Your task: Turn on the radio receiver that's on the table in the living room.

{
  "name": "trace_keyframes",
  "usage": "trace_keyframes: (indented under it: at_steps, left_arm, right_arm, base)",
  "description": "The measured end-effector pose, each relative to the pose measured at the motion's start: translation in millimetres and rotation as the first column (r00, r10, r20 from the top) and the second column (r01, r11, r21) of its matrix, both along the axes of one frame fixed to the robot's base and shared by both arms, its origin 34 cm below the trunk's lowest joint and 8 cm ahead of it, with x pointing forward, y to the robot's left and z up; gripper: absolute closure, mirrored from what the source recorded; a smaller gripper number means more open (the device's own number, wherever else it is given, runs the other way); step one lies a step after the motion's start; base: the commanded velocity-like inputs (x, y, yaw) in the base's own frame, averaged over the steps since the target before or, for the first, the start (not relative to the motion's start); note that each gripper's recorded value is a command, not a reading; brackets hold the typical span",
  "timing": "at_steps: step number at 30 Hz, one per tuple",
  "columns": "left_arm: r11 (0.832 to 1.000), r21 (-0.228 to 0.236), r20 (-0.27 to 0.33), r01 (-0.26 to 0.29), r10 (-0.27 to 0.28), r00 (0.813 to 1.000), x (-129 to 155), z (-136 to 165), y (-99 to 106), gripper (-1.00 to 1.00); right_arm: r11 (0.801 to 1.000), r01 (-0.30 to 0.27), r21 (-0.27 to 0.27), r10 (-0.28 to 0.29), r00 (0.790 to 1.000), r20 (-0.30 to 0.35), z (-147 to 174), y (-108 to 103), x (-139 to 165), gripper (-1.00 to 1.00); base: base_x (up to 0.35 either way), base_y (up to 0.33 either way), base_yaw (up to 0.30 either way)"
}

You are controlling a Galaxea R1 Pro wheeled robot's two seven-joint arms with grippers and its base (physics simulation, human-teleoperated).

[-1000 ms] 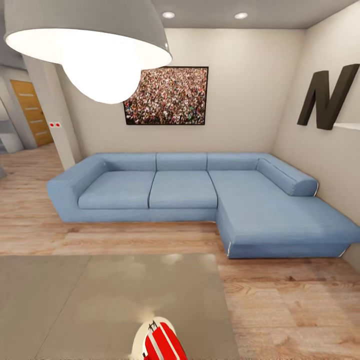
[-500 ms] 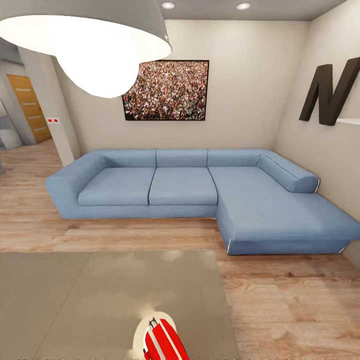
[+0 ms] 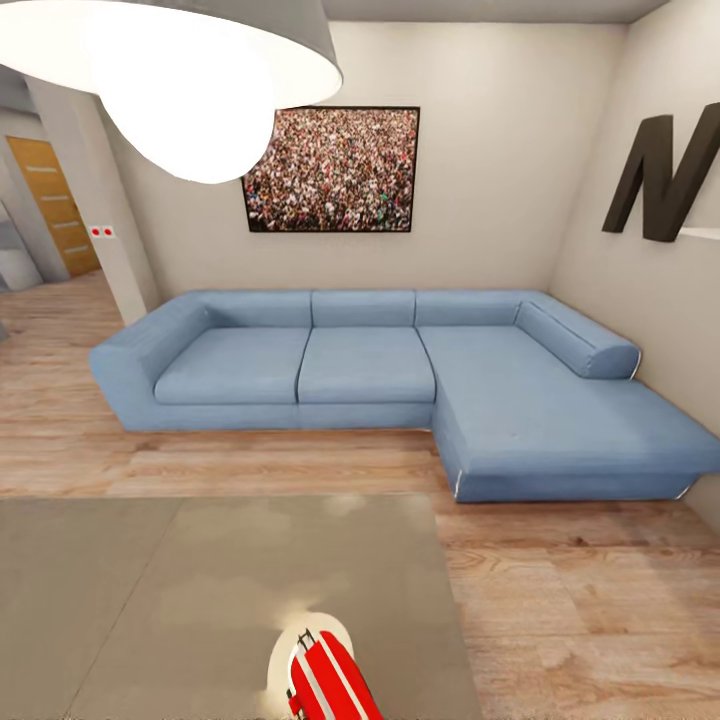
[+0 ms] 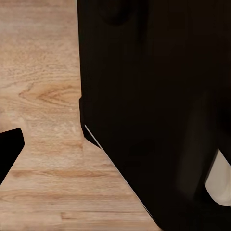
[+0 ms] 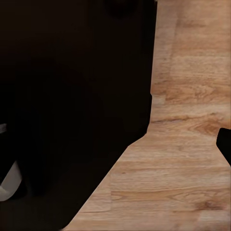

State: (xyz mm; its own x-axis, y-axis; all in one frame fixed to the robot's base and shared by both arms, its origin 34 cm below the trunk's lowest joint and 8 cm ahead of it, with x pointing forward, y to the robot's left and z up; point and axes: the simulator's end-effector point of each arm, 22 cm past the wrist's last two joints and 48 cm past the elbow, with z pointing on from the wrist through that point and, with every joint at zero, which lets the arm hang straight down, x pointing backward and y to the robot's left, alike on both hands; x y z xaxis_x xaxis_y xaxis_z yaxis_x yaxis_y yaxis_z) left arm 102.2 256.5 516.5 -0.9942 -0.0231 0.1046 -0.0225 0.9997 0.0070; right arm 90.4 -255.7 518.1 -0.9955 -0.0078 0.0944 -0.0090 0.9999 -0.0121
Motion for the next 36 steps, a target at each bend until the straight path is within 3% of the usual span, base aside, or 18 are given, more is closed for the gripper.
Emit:
trace_keyframes:
  at_steps: [36]
  left_arm:
    - [1.0, 0.0, -0.058, 0.0, 0.0, 0.998, -22.4, 2.7, 0.0, -1.0]
  right_arm:
    - [1.0, 0.0, 0.001, 0.0, 0.998, -0.059, 3.4, 0.1, -22.4, -1.0]
  base:
    - [0.0, 0.0, 0.0]
